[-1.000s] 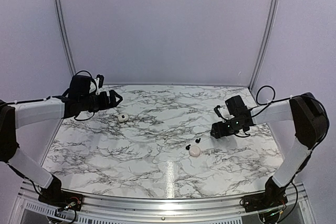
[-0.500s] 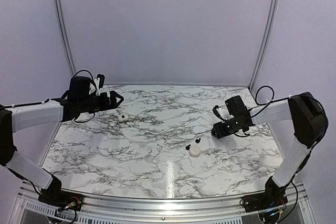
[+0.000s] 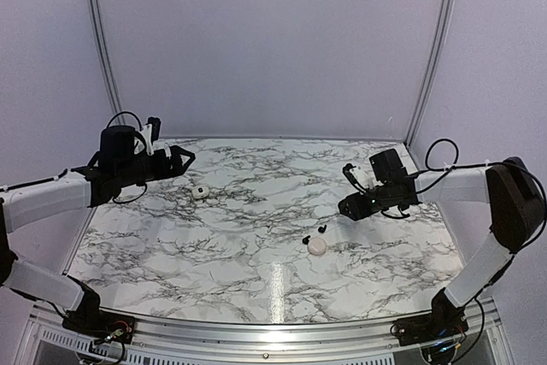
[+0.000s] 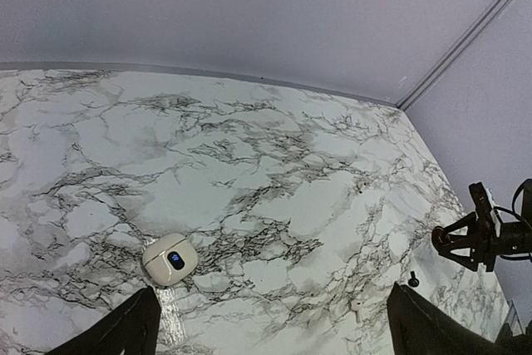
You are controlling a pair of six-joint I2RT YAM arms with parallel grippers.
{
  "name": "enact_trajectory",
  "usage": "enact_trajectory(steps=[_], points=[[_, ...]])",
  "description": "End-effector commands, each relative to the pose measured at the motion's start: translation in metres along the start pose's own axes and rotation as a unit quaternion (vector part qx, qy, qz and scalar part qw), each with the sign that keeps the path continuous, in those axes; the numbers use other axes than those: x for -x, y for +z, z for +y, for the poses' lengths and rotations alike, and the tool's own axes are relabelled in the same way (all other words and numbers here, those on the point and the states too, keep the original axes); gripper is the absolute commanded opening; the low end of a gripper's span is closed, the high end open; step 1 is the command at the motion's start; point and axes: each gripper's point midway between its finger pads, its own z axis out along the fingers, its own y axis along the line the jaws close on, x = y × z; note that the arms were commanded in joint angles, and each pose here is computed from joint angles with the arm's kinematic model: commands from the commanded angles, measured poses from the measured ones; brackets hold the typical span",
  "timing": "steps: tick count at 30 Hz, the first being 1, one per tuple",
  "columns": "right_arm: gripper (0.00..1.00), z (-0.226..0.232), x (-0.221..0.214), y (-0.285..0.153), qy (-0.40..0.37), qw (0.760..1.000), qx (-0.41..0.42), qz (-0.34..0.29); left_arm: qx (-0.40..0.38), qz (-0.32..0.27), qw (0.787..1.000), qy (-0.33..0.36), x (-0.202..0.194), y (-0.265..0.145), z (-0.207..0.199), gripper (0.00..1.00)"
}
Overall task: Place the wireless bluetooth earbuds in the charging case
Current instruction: Pick up the charging case from the center of the board, then pass from the right arm to the left
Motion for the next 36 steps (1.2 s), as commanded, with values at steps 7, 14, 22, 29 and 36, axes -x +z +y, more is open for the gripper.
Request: enact_trajectory(steps=[7, 14, 22, 29, 36], points=[[0.38, 0.124, 0.073, -0.044, -0.187, 0.971, 0.103, -0.111, -0.180, 0.109, 0.978, 0.003, -0.060, -0.001, -0.079, 0.99], [0.38, 0.198, 0.086, -0.067, -0.291, 0.934, 0.140, -0.150, -0.239, 0.179, 0.954, -0.022, -0.102, 0.001, -0.120, 0.84], [0.38, 0.250, 0.088, -0.082, -0.361, 0.906, 0.147, -0.168, -0.284, 0.218, 0.934, -0.017, -0.122, 0.002, -0.160, 0.77], [0.38, 0.275, 0.082, -0.081, -0.394, 0.891, 0.157, -0.161, -0.319, 0.217, 0.923, -0.009, -0.128, -0.004, -0.181, 0.73], [0.39, 0.286, 0.080, -0.083, -0.406, 0.884, 0.163, -0.164, -0.343, 0.187, 0.920, -0.014, -0.116, -0.015, -0.190, 0.67]])
